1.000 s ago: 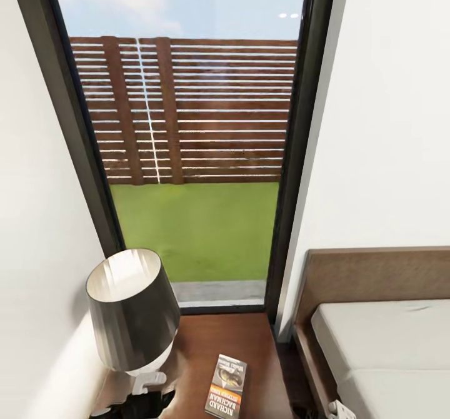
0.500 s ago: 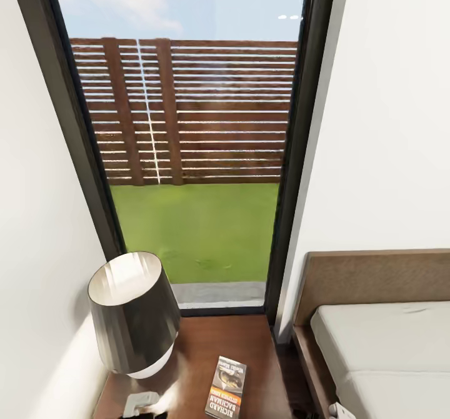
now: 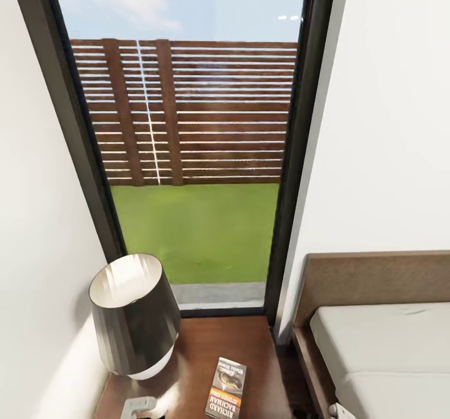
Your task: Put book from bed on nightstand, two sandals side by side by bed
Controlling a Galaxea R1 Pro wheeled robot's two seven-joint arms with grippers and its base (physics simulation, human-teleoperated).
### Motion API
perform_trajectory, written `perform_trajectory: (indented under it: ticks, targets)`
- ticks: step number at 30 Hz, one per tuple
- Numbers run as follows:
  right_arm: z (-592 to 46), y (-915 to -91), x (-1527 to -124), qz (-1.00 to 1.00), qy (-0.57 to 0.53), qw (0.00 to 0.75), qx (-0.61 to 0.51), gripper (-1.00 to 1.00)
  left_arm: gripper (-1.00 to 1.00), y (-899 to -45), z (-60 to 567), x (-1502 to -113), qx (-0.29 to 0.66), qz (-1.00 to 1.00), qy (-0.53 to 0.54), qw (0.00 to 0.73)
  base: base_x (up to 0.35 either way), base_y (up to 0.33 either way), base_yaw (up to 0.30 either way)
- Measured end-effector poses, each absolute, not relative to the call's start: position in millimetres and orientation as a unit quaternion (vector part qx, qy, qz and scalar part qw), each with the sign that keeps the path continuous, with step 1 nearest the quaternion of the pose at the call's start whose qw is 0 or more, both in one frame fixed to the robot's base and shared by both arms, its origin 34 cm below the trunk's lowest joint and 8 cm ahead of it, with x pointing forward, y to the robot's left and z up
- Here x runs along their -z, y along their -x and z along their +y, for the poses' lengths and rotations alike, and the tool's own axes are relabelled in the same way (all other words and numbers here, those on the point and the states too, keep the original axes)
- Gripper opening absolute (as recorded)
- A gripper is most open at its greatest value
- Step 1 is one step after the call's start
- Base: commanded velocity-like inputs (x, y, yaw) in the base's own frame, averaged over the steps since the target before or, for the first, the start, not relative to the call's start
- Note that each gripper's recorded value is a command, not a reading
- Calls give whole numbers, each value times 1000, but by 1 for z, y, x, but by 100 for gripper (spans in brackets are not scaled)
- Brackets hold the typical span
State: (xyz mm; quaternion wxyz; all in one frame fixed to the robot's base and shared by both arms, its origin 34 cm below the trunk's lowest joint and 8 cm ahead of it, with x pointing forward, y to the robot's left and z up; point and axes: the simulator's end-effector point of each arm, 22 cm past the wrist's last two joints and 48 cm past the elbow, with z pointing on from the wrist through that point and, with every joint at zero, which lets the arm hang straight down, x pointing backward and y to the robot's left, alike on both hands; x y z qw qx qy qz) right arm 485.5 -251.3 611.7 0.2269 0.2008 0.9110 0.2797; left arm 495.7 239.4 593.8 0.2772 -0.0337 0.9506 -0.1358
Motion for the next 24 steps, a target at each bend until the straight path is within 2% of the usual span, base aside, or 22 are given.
perform_trajectory:
  ticks: [8, 15, 24]
  targets:
    - [-250, -449, -605, 918, -218, 188, -272, 100, 100, -474, 244, -593, 127, 958, 40, 255, 0, 0, 0]
    - [-255, -435, -608, 921, -217, 198, -256, 100, 100, -435, 247, -586, 118, 967, 46, 223, 0, 0, 0]
    - [-256, -389, -604, 927, -224, 173, -247, 100, 100, -368, 248, -577, 115, 976, 51, 180, 0, 0, 0]
